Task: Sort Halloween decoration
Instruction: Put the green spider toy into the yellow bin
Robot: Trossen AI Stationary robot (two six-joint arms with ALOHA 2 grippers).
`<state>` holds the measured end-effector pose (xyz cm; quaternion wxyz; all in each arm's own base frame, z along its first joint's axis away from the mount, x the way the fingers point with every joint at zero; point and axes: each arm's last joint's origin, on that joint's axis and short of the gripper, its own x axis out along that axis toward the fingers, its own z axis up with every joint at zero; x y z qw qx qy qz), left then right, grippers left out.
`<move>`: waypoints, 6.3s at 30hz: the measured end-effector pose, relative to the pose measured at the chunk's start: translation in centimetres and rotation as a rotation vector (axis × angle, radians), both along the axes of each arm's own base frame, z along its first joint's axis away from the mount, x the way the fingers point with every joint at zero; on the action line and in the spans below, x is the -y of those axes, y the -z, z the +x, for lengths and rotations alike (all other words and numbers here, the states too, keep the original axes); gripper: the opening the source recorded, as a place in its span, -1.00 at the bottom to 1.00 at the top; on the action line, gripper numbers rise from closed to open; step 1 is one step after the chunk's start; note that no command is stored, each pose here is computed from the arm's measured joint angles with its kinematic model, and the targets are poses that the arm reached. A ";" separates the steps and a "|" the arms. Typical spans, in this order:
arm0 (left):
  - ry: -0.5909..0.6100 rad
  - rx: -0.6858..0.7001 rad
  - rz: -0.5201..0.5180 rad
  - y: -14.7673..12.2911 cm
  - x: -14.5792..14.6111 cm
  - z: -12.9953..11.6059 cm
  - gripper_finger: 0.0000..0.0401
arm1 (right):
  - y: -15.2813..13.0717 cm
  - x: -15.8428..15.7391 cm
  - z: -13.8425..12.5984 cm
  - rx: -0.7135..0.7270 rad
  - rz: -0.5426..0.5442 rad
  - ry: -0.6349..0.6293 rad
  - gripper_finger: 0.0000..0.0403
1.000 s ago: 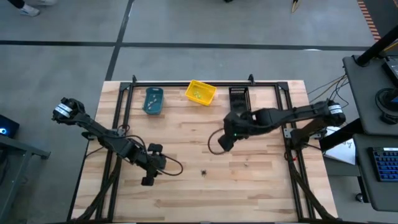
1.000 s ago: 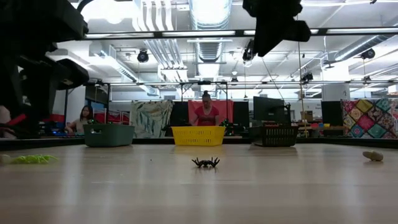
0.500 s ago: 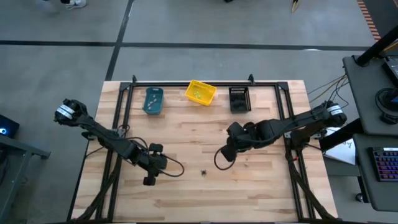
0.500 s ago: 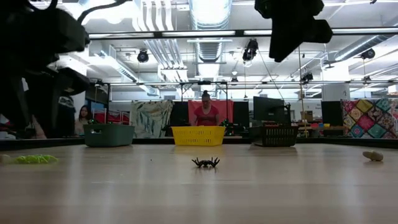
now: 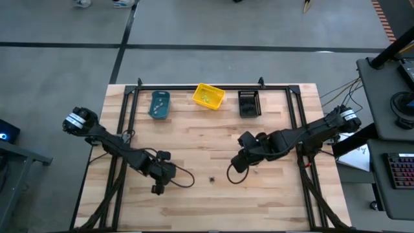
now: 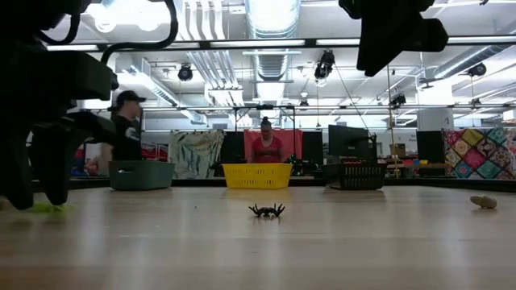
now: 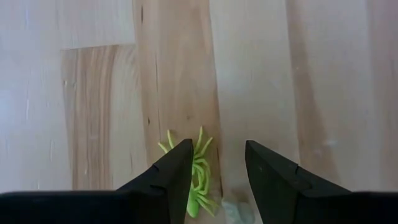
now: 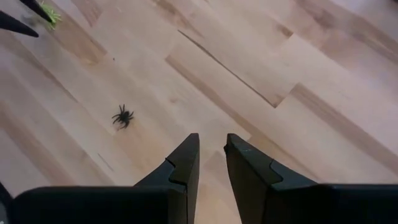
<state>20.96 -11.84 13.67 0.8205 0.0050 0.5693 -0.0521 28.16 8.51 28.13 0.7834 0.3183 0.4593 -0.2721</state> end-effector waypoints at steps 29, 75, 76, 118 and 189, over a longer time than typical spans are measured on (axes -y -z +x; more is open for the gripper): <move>-0.023 -0.011 0.081 -0.4 -0.3 0.0 -0.33 | -0.1 -0.1 0.2 0.045 -0.023 0.031 -0.64; -0.119 0.273 -0.044 -4.0 0.5 1.9 -1.00 | -2.1 1.5 3.8 0.380 0.017 -0.029 -0.70; -0.130 0.297 -0.063 -4.3 0.4 1.8 -1.00 | -2.0 1.7 4.0 0.384 0.013 -0.030 -0.70; -0.173 0.378 -0.191 0.9 -1.4 -2.9 -1.00 | 10.5 -1.0 17.8 0.495 0.448 0.088 -0.71; -0.065 0.381 -0.109 4.2 -1.1 -2.5 -1.00 | 16.2 -3.0 23.2 0.384 0.194 -0.038 -0.17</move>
